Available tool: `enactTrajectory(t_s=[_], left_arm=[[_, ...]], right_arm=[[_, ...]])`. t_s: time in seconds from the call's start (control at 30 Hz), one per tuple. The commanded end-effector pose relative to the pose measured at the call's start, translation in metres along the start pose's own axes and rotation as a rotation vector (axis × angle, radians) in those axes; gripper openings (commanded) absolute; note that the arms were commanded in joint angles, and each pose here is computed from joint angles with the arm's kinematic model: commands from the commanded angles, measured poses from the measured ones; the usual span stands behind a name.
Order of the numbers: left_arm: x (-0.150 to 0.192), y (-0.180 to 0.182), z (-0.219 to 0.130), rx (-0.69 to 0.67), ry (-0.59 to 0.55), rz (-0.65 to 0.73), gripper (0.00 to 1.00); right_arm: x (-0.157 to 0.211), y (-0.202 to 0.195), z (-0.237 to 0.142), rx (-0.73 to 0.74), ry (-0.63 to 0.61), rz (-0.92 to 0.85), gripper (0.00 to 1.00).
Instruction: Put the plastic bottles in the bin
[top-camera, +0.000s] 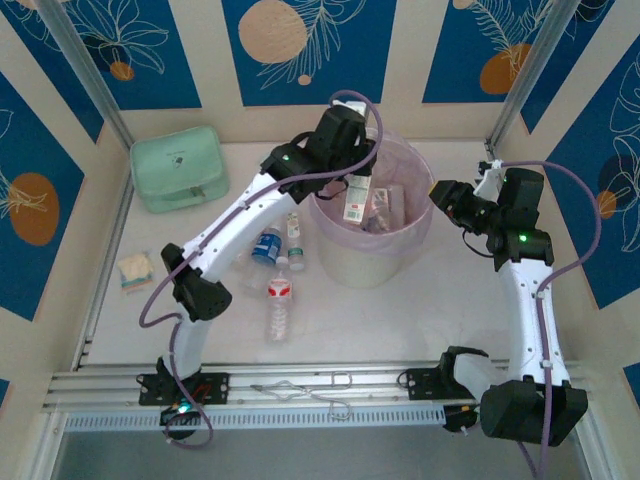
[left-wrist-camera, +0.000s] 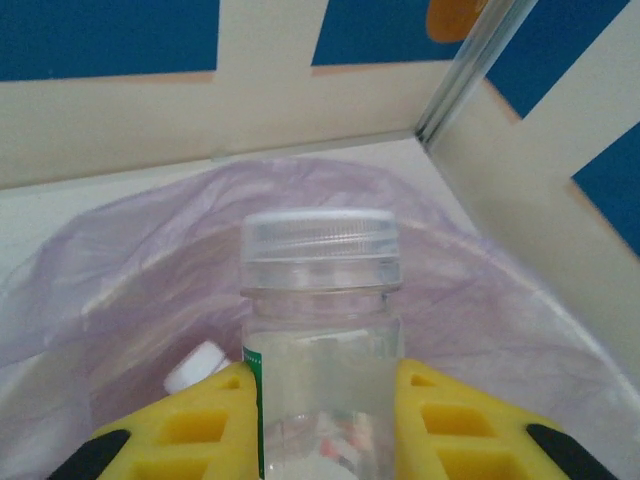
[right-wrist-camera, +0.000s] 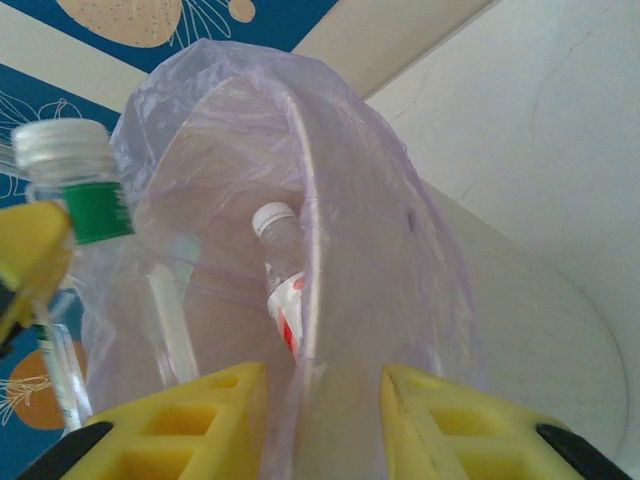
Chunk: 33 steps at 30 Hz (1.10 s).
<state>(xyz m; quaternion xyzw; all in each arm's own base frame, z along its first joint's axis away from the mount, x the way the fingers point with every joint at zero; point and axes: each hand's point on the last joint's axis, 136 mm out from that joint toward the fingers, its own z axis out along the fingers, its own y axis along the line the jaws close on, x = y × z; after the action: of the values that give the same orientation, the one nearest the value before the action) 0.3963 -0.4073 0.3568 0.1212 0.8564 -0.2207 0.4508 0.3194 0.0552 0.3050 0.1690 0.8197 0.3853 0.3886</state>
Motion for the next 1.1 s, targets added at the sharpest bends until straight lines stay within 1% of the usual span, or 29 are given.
enactTrajectory(t_s=[0.0,0.17,0.27,0.4,0.53,0.67,0.7,0.73,0.77,0.83,0.93,1.07], left_arm=[[0.077,0.018,0.028,-0.105,0.216,0.118,0.00],[0.088,0.014,0.037,-0.080,0.234,0.101,0.00],[0.109,0.016,0.044,-0.084,0.289,0.110,0.00],[0.142,0.027,0.053,-0.116,0.362,0.131,0.00],[0.165,0.033,0.059,-0.123,0.401,0.135,0.00],[0.187,0.033,0.067,-0.106,0.444,0.140,0.04],[0.190,0.032,0.068,-0.103,0.448,0.139,0.07],[0.192,0.031,0.069,-0.095,0.452,0.135,0.11],[0.192,0.029,0.069,-0.082,0.450,0.130,0.19],[0.182,0.022,0.065,-0.055,0.423,0.120,0.29],[0.152,0.011,0.051,-0.015,0.358,0.125,0.42],[0.112,-0.012,0.026,0.086,0.277,0.134,0.61]], right_arm=[[0.003,-0.001,0.004,-0.006,0.010,0.004,0.34],[0.003,-0.002,0.008,-0.010,0.018,0.007,0.35],[0.004,-0.003,0.009,-0.003,0.021,0.007,0.35],[0.003,-0.004,0.009,-0.001,0.018,0.007,0.35],[0.003,-0.003,0.012,-0.005,0.023,0.007,0.35],[0.005,-0.002,0.013,-0.005,0.028,0.004,0.35],[0.005,-0.002,0.014,-0.003,0.028,0.004,0.35],[0.005,-0.002,0.014,-0.004,0.029,0.005,0.35],[0.004,-0.001,0.014,-0.005,0.027,0.004,0.35],[0.004,0.001,0.014,-0.008,0.027,0.001,0.36],[0.006,0.002,0.015,-0.008,0.033,-0.002,0.37],[0.006,0.002,0.015,0.000,0.027,-0.003,0.39]])
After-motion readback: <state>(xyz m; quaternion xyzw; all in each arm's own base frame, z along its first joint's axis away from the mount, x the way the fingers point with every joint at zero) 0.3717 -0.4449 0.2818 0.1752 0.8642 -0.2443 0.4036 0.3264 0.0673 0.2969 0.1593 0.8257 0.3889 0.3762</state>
